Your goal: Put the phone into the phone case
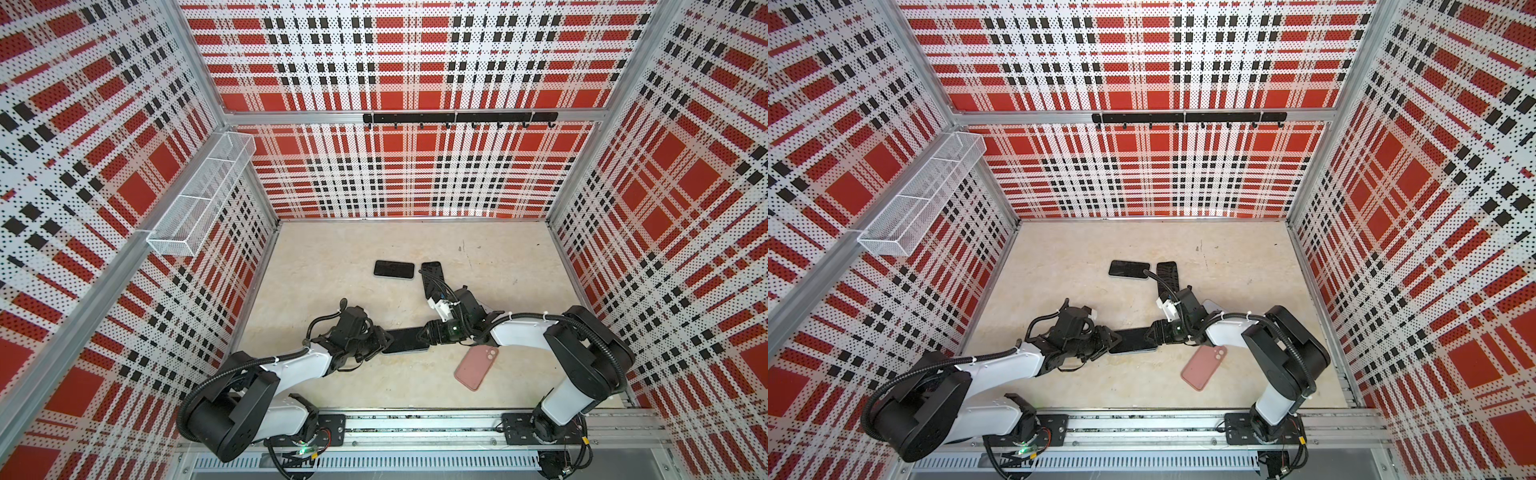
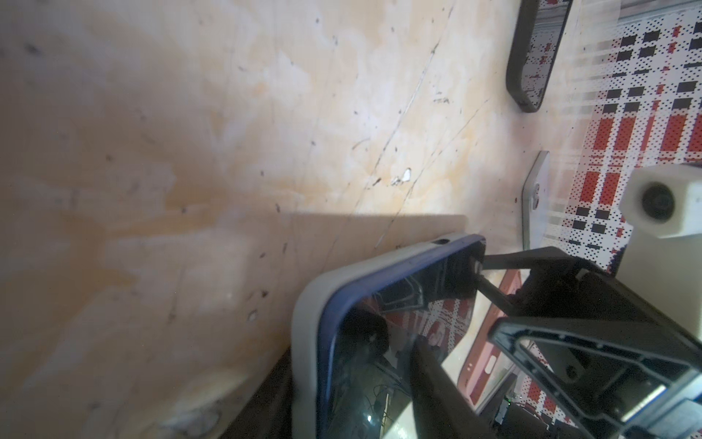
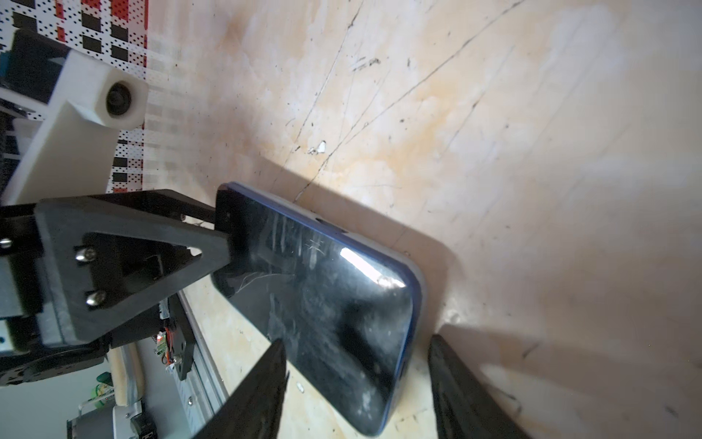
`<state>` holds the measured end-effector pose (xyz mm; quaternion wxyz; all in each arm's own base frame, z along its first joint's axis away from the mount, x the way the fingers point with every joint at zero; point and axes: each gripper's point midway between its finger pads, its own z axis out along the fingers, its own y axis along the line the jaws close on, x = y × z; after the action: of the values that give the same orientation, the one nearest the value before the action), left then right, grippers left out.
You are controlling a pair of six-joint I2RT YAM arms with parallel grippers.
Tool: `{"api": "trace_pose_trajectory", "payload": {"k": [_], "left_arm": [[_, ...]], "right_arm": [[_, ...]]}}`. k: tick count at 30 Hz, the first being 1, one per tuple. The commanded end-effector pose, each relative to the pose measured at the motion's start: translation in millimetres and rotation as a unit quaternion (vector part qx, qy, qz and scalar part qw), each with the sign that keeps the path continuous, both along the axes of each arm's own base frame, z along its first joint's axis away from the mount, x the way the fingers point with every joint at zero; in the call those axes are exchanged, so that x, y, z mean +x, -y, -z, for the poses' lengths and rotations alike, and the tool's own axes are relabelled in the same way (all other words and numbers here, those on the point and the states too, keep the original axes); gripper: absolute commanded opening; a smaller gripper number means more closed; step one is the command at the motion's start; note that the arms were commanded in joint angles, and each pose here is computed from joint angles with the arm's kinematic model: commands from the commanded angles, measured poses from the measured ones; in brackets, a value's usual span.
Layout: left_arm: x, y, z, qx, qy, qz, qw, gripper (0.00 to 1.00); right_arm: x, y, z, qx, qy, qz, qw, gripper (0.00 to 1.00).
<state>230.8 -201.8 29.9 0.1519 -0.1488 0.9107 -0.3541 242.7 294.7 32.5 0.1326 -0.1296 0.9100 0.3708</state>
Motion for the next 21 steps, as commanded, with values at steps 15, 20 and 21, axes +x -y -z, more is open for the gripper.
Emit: {"api": "trace_pose_trajectory", "payload": {"k": [15,20,21], "left_arm": [[13,0,-5,0.011,0.01,-0.005,1.0,0.48],[18,5,-10,0.006,0.015,-0.001,1.0,0.48],[19,6,-11,0.006,0.016,0.0,1.0,0.48]], "right_arm": [[-10,-5,21,-0.053,0.005,-0.003,0.999,0.33],[-13,-11,25,-0.056,0.003,-0.009,0.998,0.26],[-13,-11,26,-0.057,0.002,-0.01,0.998,0.25]]}}
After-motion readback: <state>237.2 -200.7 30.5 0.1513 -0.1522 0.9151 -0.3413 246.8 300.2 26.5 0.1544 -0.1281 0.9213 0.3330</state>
